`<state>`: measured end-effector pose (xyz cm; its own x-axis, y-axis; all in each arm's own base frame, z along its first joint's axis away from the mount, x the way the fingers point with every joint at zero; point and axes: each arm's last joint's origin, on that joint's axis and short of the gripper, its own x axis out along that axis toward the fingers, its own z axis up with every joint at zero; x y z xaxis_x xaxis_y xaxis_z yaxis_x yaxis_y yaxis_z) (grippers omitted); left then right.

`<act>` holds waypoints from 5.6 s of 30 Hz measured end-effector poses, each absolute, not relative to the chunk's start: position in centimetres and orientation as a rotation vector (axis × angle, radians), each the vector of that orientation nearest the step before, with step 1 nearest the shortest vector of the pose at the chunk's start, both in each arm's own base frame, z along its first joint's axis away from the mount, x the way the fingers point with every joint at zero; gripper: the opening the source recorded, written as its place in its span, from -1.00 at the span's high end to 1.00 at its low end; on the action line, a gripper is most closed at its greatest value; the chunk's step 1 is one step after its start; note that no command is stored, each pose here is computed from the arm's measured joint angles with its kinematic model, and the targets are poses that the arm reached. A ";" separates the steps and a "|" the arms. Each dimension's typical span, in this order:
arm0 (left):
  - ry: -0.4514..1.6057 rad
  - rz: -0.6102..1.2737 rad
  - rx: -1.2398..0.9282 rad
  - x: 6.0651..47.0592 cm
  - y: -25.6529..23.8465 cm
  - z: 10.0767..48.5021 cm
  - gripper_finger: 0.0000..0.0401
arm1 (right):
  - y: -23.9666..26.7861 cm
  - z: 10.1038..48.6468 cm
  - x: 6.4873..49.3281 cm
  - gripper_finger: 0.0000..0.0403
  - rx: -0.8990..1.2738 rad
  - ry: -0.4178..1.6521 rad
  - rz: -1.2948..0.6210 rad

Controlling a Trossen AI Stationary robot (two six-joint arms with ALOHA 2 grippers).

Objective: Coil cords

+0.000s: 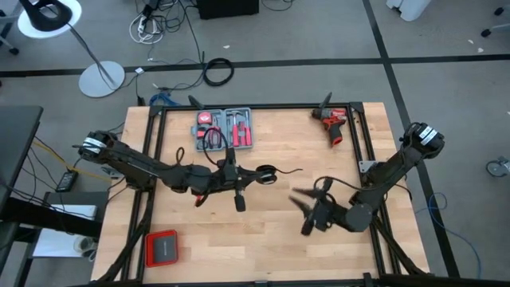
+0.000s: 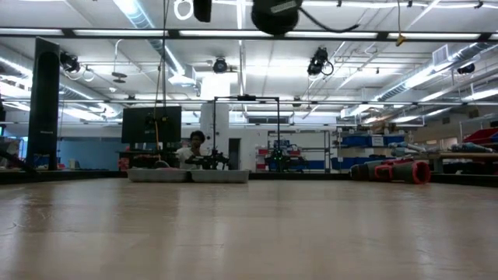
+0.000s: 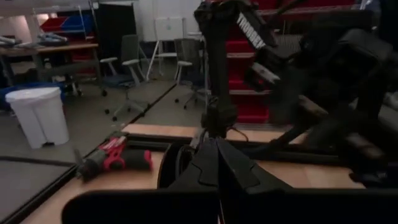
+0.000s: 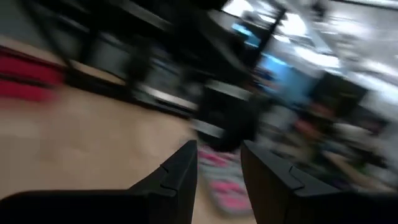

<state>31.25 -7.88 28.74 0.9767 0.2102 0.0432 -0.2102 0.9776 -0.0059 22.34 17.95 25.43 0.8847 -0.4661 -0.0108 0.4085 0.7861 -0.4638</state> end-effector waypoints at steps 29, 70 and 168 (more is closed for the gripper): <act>0.306 0.176 0.014 26.8 -10.6 27.5 1.00 | 15.6 17.9 28.4 0.40 0.101 0.646 -0.258; 0.115 -0.341 -0.115 16.9 -8.1 14.2 1.00 | 3.3 18.8 16.0 0.49 0.469 -0.253 0.632; -0.021 -0.319 -0.175 9.5 -4.3 17.2 1.00 | 2.0 16.5 9.9 0.48 0.538 0.152 0.486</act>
